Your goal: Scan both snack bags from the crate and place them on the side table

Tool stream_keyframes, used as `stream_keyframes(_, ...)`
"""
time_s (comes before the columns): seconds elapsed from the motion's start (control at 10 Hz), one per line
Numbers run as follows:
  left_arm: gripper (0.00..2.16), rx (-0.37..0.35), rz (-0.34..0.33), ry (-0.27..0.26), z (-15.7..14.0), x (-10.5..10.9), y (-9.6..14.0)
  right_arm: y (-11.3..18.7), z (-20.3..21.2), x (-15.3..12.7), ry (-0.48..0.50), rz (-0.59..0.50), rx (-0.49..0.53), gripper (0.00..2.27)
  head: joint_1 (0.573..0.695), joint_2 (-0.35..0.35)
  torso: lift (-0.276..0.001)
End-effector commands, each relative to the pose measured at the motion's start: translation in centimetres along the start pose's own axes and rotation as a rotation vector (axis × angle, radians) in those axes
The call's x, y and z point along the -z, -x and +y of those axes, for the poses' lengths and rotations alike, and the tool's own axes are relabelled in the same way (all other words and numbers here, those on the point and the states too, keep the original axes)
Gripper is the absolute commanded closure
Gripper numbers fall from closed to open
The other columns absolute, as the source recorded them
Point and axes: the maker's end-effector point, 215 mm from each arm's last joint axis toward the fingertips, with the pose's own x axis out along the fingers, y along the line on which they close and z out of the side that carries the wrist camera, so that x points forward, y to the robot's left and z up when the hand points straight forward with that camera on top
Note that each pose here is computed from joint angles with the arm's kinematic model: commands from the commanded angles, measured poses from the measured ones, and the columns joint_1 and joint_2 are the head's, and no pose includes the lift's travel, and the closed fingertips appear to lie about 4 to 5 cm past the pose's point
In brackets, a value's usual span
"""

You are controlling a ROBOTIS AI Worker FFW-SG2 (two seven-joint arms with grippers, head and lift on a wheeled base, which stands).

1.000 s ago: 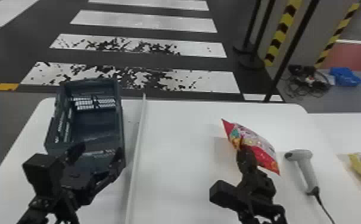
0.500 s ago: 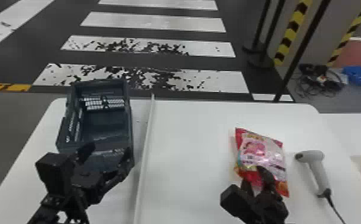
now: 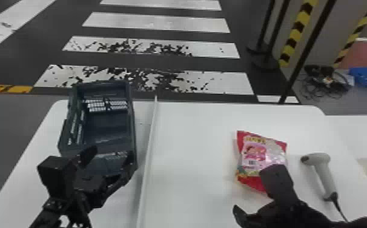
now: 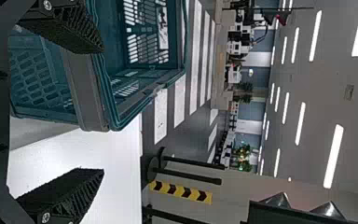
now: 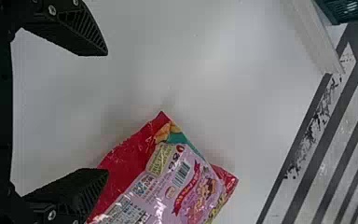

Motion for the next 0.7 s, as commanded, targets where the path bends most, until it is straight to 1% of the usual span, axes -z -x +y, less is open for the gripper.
stream_keyframes(0.0, 0.09, 0.001, -0.003, 0.001, -0.1, -0.2, 0.0, 2.0, 0.3, -2.0, -0.176, -0.029, -0.137, 0.09, 0.695, -0.04, -0.095)
stream_keyframes(0.1, 0.09, 0.001, -0.003, 0.001, -0.1, -0.2, 0.0, 2.9, 0.2, -3.8, -0.254, -0.078, -0.206, 0.09, 0.695, -0.028, -0.095)
stream_keyframes(0.2, 0.09, 0.002, -0.003, 0.0, -0.2, -0.1, 0.0, 3.6, -0.5, -5.5, -0.304, -0.129, -0.239, 0.09, 0.695, -0.021, -0.095)
stream_keyframes(0.4, 0.09, 0.003, 0.0, 0.001, -0.3, 0.0, 0.1, 3.9, -2.9, -8.7, -0.366, -0.242, -0.241, 0.09, 0.695, -0.023, -0.095)
stream_keyframes(0.6, 0.09, 0.003, -0.001, -0.001, -0.3, 0.0, 0.1, 3.4, -5.6, -11.8, -0.468, -0.359, -0.263, 0.09, 0.695, -0.035, -0.095)
